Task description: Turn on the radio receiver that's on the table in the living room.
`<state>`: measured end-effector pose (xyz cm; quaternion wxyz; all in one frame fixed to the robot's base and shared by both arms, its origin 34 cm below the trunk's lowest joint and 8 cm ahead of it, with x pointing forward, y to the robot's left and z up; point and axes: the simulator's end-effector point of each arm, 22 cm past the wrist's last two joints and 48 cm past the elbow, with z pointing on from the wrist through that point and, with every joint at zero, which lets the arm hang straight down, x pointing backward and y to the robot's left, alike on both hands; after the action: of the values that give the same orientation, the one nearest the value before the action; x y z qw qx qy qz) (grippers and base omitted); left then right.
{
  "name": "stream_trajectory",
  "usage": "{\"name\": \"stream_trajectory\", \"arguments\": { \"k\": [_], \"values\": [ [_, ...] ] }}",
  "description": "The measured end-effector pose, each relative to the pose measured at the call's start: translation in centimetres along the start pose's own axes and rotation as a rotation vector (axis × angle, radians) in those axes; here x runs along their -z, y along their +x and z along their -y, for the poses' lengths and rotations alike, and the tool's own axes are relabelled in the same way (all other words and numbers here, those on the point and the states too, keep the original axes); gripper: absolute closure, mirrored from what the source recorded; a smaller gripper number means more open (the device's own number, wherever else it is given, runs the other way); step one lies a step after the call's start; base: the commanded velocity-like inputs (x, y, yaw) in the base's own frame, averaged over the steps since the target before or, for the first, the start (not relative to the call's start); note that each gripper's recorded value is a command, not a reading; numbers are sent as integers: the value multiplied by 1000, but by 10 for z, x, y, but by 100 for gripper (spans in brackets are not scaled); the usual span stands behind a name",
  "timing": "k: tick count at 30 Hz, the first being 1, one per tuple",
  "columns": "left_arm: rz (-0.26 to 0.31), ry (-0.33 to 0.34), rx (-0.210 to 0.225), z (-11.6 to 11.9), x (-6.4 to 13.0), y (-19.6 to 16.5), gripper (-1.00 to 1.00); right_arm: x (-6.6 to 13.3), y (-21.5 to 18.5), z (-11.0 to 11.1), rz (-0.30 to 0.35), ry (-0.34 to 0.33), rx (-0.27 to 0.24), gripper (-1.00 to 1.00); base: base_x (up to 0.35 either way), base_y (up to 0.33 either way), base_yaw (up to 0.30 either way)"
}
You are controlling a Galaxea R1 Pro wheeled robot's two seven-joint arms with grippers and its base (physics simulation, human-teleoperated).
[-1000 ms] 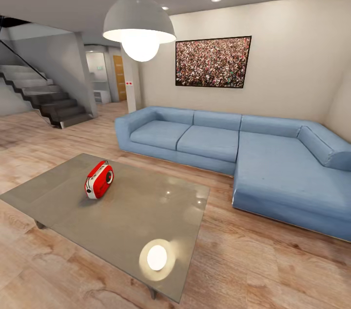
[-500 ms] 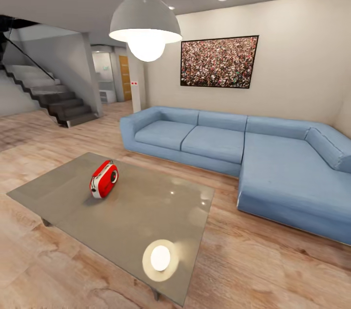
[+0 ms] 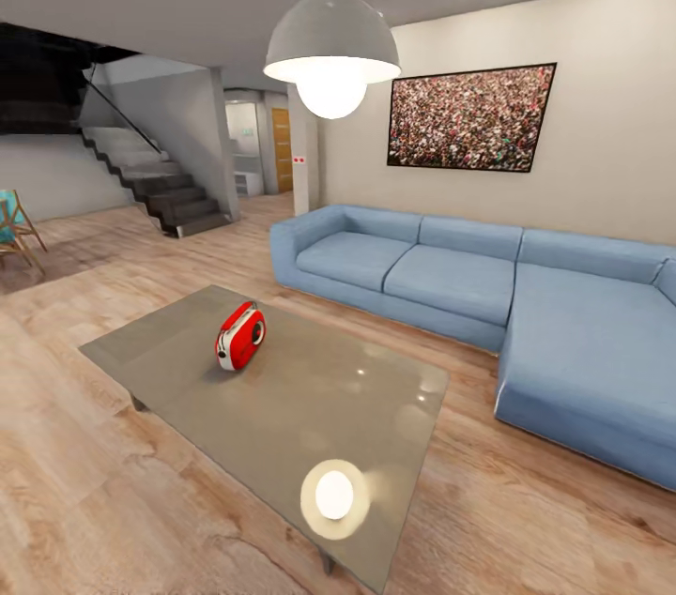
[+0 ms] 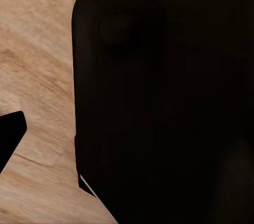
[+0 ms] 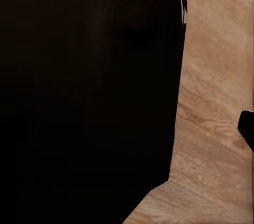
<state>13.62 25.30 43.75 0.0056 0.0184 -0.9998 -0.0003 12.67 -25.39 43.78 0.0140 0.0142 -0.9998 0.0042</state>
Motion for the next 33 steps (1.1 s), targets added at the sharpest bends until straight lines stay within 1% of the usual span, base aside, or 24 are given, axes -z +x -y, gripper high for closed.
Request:
{"name": "stream_trajectory", "arguments": {
  "k": [33],
  "values": [
    [-11,2,4,1,0,4,-100,0,5,0,-12,1,0,-100,0,0,266]
  ]
}}
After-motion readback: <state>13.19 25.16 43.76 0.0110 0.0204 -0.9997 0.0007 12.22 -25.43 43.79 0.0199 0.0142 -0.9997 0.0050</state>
